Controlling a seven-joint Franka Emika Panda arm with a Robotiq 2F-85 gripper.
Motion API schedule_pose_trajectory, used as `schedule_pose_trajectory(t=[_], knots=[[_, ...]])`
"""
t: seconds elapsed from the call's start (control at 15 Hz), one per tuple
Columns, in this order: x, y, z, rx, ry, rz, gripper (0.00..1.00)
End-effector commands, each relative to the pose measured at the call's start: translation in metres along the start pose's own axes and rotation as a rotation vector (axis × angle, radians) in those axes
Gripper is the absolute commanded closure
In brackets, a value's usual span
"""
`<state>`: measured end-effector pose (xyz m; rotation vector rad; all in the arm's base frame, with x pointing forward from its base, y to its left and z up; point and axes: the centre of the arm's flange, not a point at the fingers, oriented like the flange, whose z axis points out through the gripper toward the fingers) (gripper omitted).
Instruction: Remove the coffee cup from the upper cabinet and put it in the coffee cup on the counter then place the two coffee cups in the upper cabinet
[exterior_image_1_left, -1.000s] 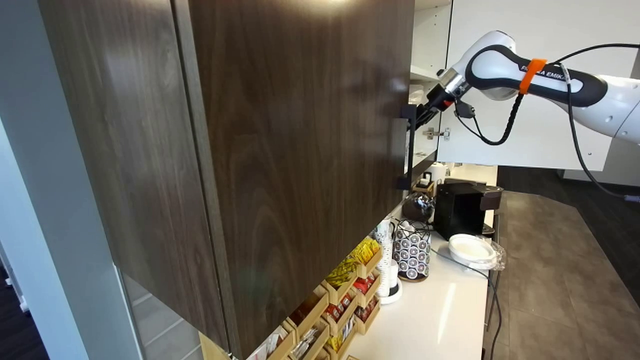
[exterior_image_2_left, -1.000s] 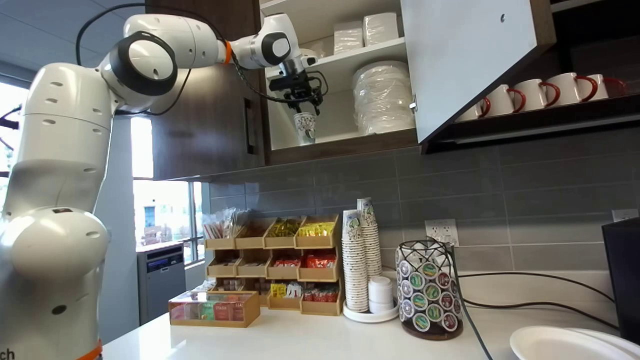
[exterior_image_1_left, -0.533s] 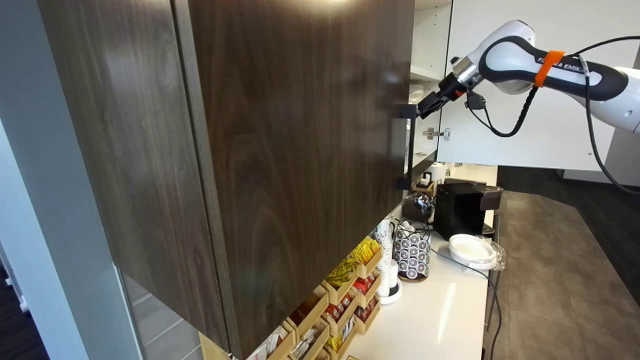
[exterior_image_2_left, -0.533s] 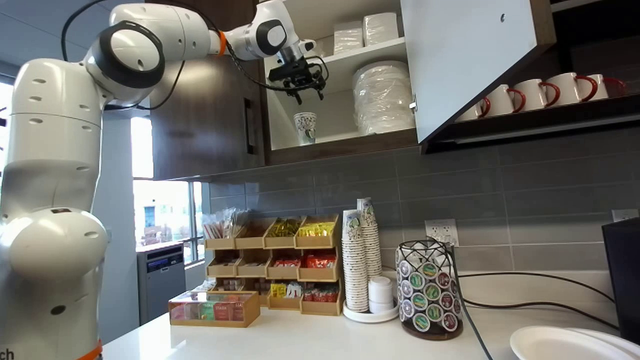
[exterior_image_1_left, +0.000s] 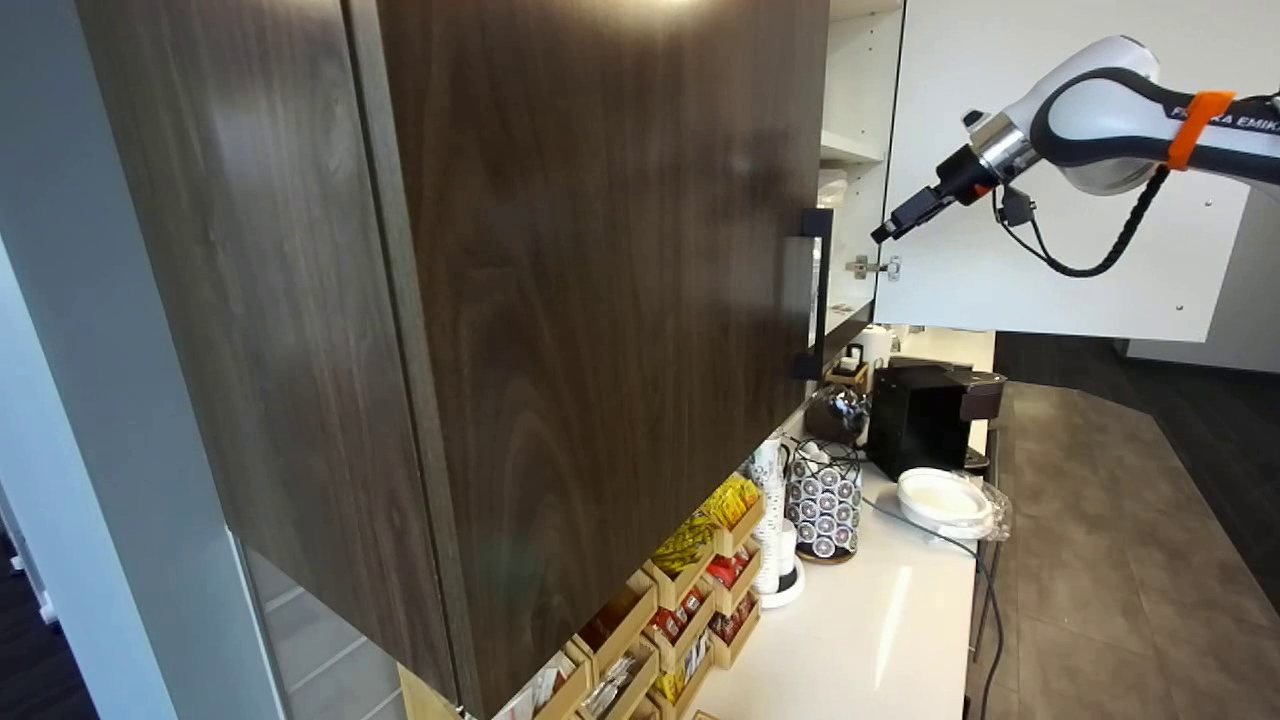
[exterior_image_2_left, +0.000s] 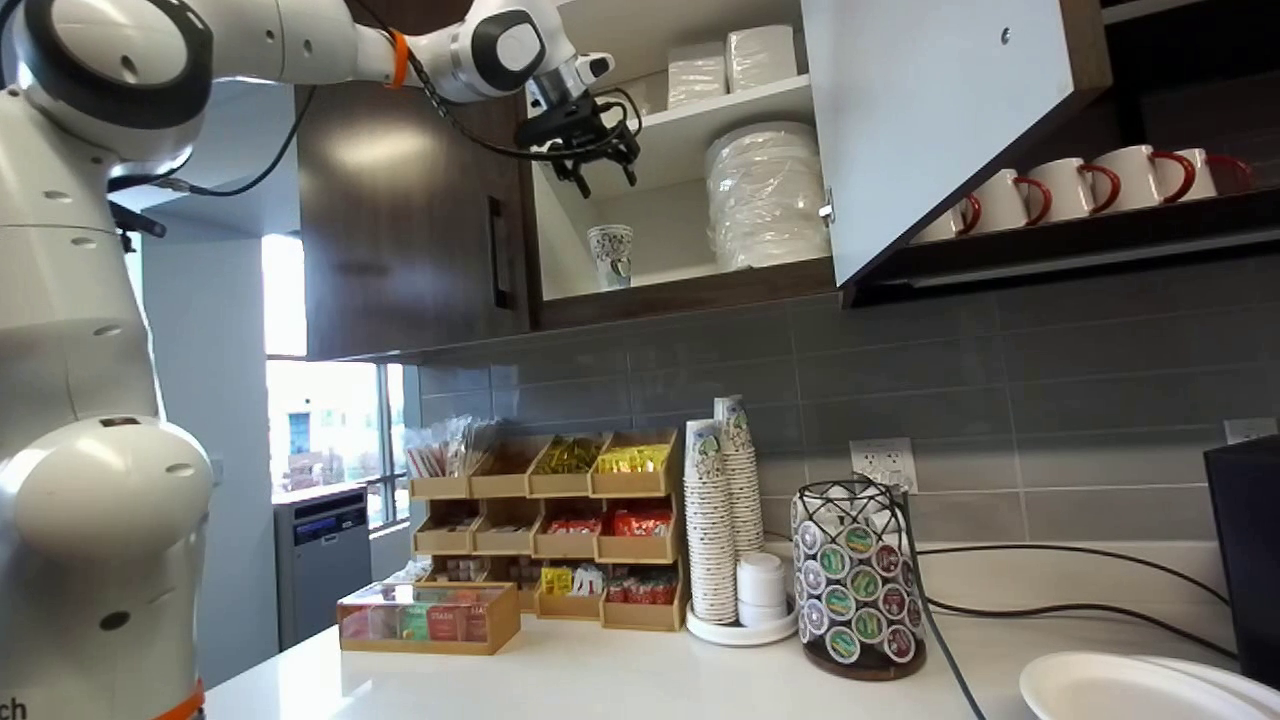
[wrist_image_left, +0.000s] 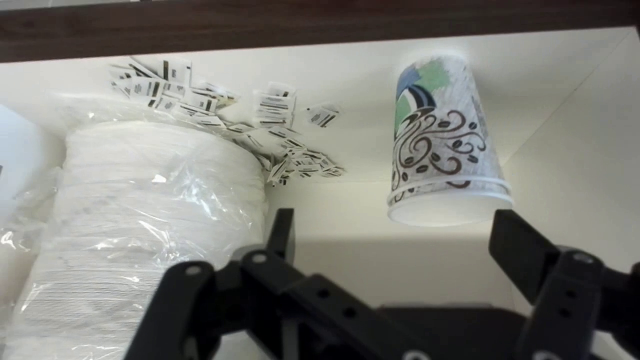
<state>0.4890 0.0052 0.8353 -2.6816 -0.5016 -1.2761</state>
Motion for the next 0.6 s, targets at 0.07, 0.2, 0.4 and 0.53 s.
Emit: schedule_pose_trajectory(t=[0.07,0.2,0.4,0.53], knots=[[-0.067,-0.009,-0.019,-0.004,0.017,-0.038,0.00],[-0.035,-0.004,-0.016,-0.001,0.007,-0.023,0.00],[-0.046,-0.006,-0.019,0.000,0.007,-0.028,0.00],[-0.048,-0.006,-0.018,0.000,0.005,-0.029,0.00]])
